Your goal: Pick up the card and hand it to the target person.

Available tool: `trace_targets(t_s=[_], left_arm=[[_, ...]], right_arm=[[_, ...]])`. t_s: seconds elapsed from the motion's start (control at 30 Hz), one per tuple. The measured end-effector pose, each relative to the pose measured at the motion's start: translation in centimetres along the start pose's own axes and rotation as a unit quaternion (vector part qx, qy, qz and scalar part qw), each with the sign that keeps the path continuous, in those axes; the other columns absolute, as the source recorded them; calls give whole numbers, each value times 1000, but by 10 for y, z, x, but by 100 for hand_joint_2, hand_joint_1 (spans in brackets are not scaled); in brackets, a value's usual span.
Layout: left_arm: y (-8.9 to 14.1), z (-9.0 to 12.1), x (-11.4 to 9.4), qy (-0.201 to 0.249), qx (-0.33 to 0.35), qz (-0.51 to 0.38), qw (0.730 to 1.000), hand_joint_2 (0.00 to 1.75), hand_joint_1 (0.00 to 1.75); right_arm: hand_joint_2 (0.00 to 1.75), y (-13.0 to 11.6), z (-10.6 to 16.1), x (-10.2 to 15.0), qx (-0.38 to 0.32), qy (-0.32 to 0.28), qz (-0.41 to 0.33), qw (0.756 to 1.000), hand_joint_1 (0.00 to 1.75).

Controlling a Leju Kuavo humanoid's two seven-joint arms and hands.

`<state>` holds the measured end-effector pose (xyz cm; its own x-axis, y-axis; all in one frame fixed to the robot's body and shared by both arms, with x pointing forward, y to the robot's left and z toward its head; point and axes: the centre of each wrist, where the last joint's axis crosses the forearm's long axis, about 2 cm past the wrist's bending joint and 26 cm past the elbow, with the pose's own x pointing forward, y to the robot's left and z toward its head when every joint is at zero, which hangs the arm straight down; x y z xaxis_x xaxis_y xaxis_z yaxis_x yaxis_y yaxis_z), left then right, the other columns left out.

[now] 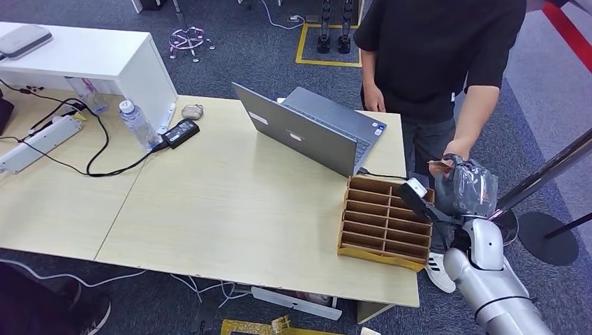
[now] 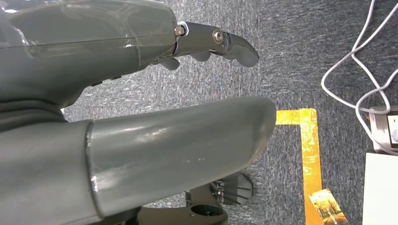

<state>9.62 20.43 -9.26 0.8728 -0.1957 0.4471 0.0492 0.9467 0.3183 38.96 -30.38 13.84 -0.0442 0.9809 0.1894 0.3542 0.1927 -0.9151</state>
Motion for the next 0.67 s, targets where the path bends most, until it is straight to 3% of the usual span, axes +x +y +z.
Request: trace_targets(t_s=[0.03,0.4,0.57,0.63,0.67], left_arm=[[0,0,0,0,0,0,1000,0,0],[1,-1,1,3,-3,0,1000,0,0],[2,-2,2,8,-8,-2,1000,0,0],[3,-2,2,8,-13,-2,1000,0,0],[3,-2,2,8,-14,-1,1000,0,0]], right_arm=[[0,1,0,-1,4,3,1,1000,0],[0,4,2,-5,0,26,-11,1000,0],[0,6,15,-6,-10,-11,-18,1000,0],[87,3,18,-4,-26,-29,-39,998,0],[116,2,18,-4,-31,-33,-45,998,0]])
